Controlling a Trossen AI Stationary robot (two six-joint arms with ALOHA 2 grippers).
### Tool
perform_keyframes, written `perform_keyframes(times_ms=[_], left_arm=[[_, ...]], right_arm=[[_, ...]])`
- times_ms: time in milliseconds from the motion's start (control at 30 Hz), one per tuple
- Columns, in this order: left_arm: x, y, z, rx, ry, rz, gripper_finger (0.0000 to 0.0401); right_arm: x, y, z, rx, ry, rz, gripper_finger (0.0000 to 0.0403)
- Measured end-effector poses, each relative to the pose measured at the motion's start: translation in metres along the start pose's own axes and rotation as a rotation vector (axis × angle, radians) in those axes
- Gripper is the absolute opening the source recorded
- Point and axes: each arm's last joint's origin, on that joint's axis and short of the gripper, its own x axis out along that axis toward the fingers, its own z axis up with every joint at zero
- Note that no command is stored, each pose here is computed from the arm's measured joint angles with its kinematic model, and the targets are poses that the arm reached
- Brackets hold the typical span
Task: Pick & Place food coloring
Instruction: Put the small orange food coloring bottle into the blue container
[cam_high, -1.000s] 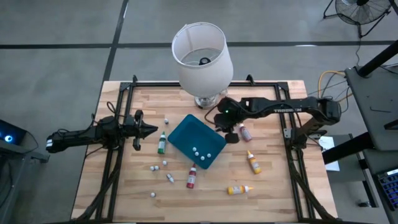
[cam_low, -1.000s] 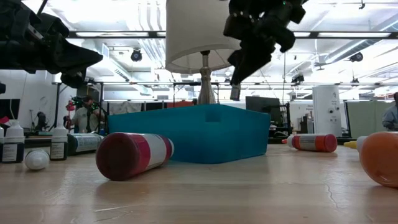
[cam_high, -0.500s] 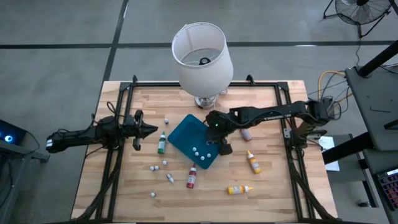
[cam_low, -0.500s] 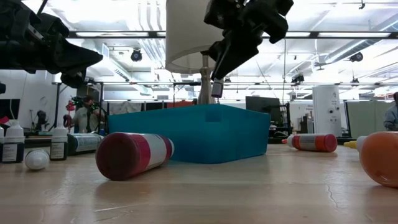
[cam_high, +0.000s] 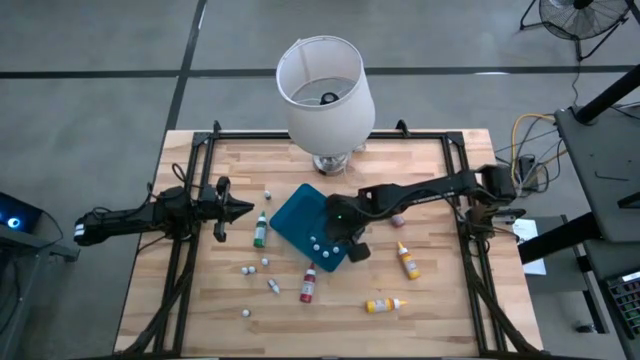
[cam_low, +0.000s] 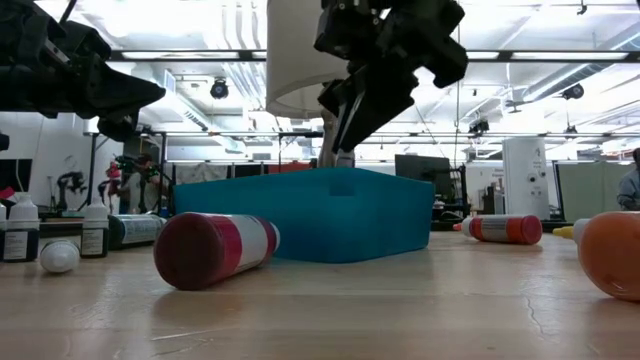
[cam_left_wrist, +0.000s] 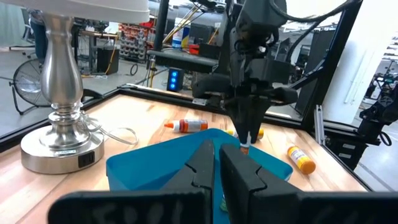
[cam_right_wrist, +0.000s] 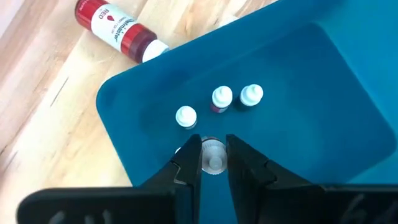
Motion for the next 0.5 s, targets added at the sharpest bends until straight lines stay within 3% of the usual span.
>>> perform_keyframes(times_ms=[500], left_arm=[[0.0,0.0,0.0,0.0,0.002,0.001,0.0]], right_arm=[[0.022,-0.004,-0.001,-0.03,0.033,0.01,0.0048]])
